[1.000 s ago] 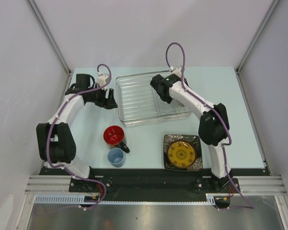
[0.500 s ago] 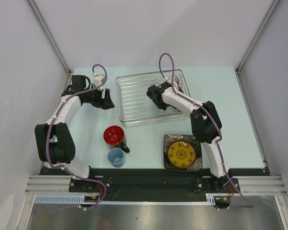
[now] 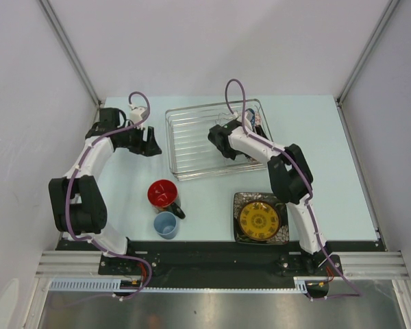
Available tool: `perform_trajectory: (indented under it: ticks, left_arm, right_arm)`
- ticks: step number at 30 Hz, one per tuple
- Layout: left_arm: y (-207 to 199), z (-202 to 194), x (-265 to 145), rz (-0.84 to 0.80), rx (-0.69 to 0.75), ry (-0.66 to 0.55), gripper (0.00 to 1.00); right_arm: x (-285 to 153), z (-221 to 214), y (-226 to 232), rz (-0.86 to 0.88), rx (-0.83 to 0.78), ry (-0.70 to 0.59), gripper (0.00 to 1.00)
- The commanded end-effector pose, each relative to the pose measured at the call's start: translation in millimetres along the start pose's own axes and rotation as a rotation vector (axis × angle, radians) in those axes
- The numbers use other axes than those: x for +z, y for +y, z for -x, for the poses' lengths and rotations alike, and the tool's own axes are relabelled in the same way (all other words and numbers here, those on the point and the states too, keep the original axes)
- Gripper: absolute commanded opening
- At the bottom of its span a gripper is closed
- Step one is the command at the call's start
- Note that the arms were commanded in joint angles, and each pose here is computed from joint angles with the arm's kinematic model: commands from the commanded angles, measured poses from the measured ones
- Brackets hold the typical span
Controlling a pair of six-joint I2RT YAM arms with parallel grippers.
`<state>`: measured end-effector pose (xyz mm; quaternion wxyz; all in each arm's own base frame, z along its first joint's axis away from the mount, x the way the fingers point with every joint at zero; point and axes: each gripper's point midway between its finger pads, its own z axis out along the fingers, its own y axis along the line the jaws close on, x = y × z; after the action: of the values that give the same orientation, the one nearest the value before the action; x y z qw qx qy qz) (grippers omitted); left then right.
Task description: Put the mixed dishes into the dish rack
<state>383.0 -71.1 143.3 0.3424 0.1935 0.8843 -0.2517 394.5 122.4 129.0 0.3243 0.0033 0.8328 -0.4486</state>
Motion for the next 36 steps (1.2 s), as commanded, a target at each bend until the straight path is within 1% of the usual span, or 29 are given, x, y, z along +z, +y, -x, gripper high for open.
perform_trajectory:
  ticks: [1, 3, 6, 10, 11, 13, 14, 15, 16, 17, 19, 24, 25, 28, 29, 30, 31, 32, 33, 35, 36]
  left_arm:
    - [-5.1, 12.7, -10.3, -0.022, 0.036, -0.048, 0.76]
    - [-6.6, 14.5, -10.8, -0.029, 0.035, -0.053, 0.76]
    - [-7.0, 17.5, -11.4, -0.028, 0.037, -0.057, 0.75]
    - [-5.7, 27.1, -16.9, -0.01, 0.058, -0.068, 0.75]
    - [-5.6, 28.7, -20.0, -0.002, 0.065, -0.07, 0.75]
    - [-6.6, 35.5, -25.4, 0.01, 0.088, -0.074, 0.75]
    - [-7.4, 37.8, -27.5, 0.017, 0.099, -0.073, 0.75]
    - [-9.7, 44.2, -31.0, 0.024, 0.119, -0.082, 0.75]
    - [-10.5, 45.1, -32.2, 0.03, 0.133, -0.078, 0.75]
    - [-10.0, 43.5, -32.2, 0.046, 0.136, -0.065, 0.75]
    - [-13.5, 41.7, -28.8, 0.05, 0.156, -0.05, 0.75]
    - [-13.6, 24.2, -12.3, 0.054, 0.152, -0.002, 0.74]
    - [-19.3, 21.0, -0.8, 0.041, 0.176, 0.015, 0.74]
    - [-14.8, 13.1, 19.3, 0.058, 0.196, 0.055, 0.74]
    - [-11.8, 11.4, 24.7, 0.059, 0.192, 0.068, 0.74]
    - [-12.1, 18.5, 28.4, 0.056, 0.2, 0.062, 0.73]
    - [-10.8, 19.2, 31.2, 0.053, 0.189, 0.069, 0.73]
    - [-5.5, 14.3, 41.2, 0.045, 0.17, 0.092, 0.73]
    - [-4.7, 23.6, 43.0, 0.043, 0.177, 0.079, 0.73]
    - [1.4, 20.5, 55.9, 0.035, 0.16, 0.102, 0.73]
    - [2.9, 27.9, 58.4, 0.038, 0.166, 0.095, 0.73]
  right_arm:
    - [-9.8, -0.2, -38.1, -0.052, -0.064, 0.003, 0.66]
    - [-14.2, 3.6, -45.3, -0.04, -0.039, -0.003, 0.67]
    - [-29.3, 13.9, -67.5, 0.017, 0.042, -0.008, 0.68]
    - [-51.2, 23.9, -113.5, 0.116, 0.198, -0.013, 0.69]
    - [-59.1, 24.9, -129.4, 0.176, 0.271, -0.009, 0.7]
    - [-53.9, 10.6, -133.4, 0.229, 0.305, 0.04, 0.7]
    - [-61.3, 7.5, -135.8, 0.327, 0.39, 0.055, 0.7]
    - [-52.2, -15.0, -125.7, 0.342, 0.362, 0.103, 0.7]
    - [-42.9, -27.7, -125.9, 0.357, 0.388, 0.14, 0.7]
    - [-46.4, -31.6, -120.5, 0.442, 0.455, 0.166, 0.7]
    - [-33.2, -59.4, -110.7, 0.446, 0.452, 0.245, 0.7]
    - [-30.5, -76.3, -95.5, 0.47, 0.423, 0.279, 0.7]
    - [-28.0, -78.7, -93.6, 0.466, 0.416, 0.286, 0.69]
    - [-21.9, -92.8, -86.0, 0.48, 0.398, 0.331, 0.68]
    - [-19.5, -102.8, -83.1, 0.493, 0.394, 0.366, 0.68]
    - [-19.5, -109.6, -82.5, 0.503, 0.391, 0.385, 0.68]
    - [-21.5, -113.5, -84.5, 0.523, 0.402, 0.392, 0.68]
    - [-24.3, -127.8, -77.5, 0.568, 0.394, 0.43, 0.69]
    - [-28.0, -133.5, -74.5, 0.599, 0.398, 0.443, 0.69]
    - [-39.7, -139.7, -66.9, 0.699, 0.435, 0.457, 0.69]
    - [-38.4, -154.3, -63.1, 0.706, 0.429, 0.491, 0.69]
